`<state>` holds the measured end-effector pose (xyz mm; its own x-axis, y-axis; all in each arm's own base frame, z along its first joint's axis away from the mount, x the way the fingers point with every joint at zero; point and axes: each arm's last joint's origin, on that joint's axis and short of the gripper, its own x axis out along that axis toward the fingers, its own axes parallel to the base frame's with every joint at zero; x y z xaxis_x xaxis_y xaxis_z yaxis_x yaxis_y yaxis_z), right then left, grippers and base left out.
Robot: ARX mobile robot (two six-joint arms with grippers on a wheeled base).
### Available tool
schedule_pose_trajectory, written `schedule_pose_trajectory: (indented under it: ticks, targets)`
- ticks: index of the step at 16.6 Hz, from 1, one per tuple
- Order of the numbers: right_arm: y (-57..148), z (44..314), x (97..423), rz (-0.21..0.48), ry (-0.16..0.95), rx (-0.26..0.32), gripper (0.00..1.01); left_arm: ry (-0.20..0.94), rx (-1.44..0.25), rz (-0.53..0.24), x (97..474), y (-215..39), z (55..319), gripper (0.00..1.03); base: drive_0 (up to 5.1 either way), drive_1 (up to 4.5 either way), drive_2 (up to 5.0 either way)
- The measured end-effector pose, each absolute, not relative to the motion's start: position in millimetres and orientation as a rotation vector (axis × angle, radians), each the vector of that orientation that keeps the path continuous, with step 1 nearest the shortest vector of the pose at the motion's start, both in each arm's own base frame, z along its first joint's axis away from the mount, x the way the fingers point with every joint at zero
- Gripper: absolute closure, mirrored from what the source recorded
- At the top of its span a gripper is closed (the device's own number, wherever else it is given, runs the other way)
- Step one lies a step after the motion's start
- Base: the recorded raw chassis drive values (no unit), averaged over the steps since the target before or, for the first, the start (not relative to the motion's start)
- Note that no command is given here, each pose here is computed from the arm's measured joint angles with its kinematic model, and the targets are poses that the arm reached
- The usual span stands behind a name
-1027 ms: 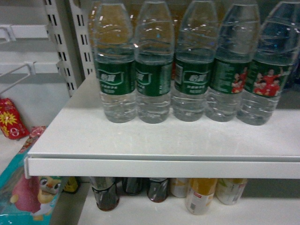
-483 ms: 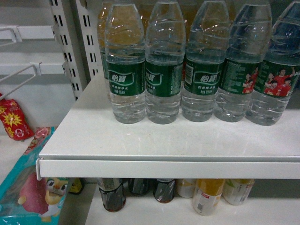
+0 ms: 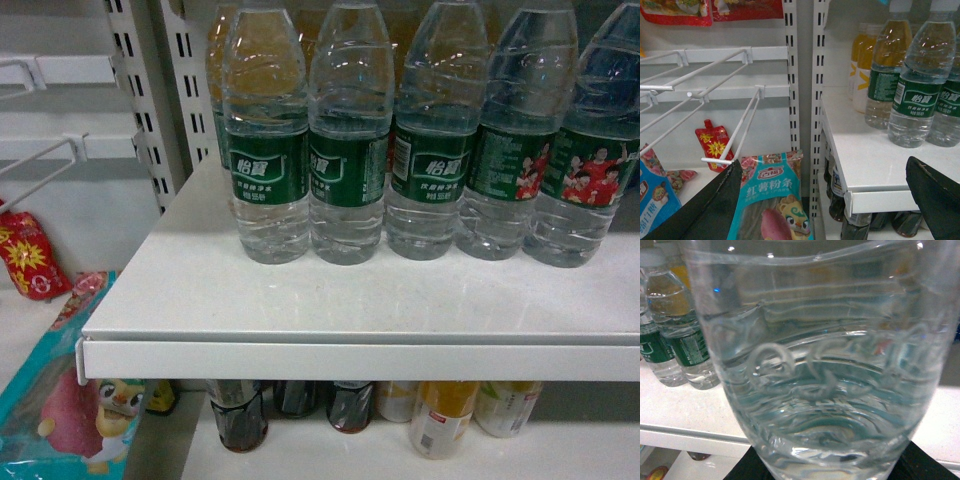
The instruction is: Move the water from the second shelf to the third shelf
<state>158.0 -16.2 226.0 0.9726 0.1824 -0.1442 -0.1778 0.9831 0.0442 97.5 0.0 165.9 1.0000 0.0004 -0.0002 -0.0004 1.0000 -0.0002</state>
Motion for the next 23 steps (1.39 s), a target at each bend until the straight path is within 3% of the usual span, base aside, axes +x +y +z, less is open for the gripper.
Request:
schedule_pose_trajectory:
  ticks: [4, 6, 10, 14, 20, 23]
  targets:
    - [-16, 225, 158, 0.174, 0.156, 0.041, 0.62, 0.0, 0.0, 0.0, 97, 0, 166, 0.05, 0.0, 0.0, 0.0]
    - [-15, 223, 156, 0.102, 0.21, 0.132, 0.62, 0.0, 0.0, 0.0, 97, 0, 166, 0.05, 0.0, 0.0, 0.0]
    - [6, 225, 155, 0.224, 0.206, 0.157, 0.62, 0.0, 0.0, 0.0, 97, 0, 166, 0.05, 0.0, 0.0, 0.0]
    - [40, 217, 168, 0.335, 0.241, 0.165, 0.62, 0.0, 0.0, 0.0, 97, 0, 166, 0.05, 0.0, 0.0, 0.0]
    - [56, 209, 176, 0.361, 0.259, 0.149, 0.62, 0.0, 0.0, 0.0, 97, 0, 166, 0.05, 0.0, 0.0, 0.0]
    - [78, 193, 191, 0.388, 0.31, 0.123, 0.62, 0.0, 0.0, 0.0, 97, 0, 166, 0.05, 0.0, 0.0, 0.0]
